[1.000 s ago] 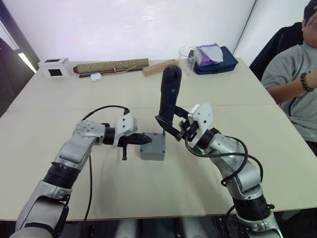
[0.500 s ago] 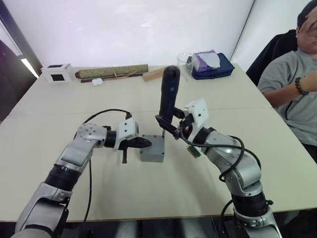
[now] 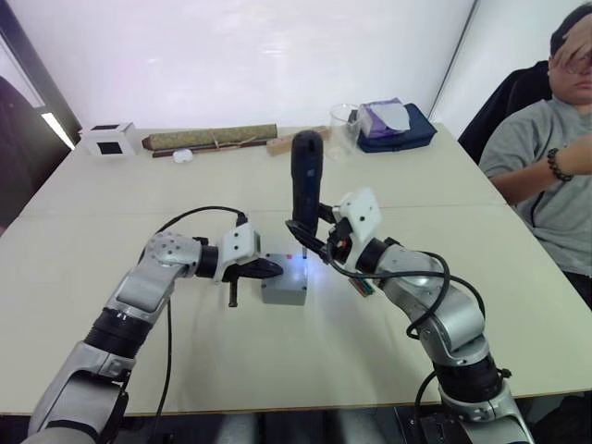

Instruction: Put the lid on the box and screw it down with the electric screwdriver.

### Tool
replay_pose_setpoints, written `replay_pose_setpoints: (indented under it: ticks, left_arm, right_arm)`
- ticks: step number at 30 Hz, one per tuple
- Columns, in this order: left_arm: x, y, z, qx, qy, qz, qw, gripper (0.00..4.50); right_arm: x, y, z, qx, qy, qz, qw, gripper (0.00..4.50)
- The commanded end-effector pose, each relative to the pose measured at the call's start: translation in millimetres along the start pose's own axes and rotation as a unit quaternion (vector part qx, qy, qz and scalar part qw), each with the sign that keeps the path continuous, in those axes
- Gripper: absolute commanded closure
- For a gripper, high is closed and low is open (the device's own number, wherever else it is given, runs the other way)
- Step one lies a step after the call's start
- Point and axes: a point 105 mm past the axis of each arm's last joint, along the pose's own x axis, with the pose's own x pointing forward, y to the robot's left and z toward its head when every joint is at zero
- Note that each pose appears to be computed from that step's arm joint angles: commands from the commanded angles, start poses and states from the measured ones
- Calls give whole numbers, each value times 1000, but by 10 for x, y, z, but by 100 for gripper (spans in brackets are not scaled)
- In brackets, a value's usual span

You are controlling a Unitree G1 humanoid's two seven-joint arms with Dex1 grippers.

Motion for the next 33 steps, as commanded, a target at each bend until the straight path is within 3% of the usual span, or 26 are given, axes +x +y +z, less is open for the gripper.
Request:
replay_pose_setpoints:
  ticks: [1, 10, 15, 20, 24, 29, 33]
  left_arm:
    - [14, -35, -83, -8, 14, -8, 1000, 450]
    - [-20, -37, -19, -1, 6, -10, 1000, 450]
    - [-71, -27, 168, 18, -19, -9, 1000, 450]
    - [-255, -34, 479, 39, -58, -7, 998, 450]
    - [-366, -84, 647, 37, -84, -13, 996, 450]
    - [-412, -110, 838, 47, -113, -14, 992, 450]
    - [-404, -119, 967, 47, -141, -10, 989, 450]
  right_arm:
    - [-20, -15, -395, 34, 80, -6, 996, 232]
    - [-101, -147, 700, 6, -77, 0, 997, 232]
    - [-269, -339, 1173, 26, -111, -20, 993, 232]
    - [-557, -844, 883, 17, 85, -139, 986, 232]
    - [-755, -954, 639, 28, 207, -135, 969, 232]
    - [-994, -1181, 288, 75, 321, -157, 931, 232]
    - [-1090, -1237, 38, 118, 373, -159, 907, 232]
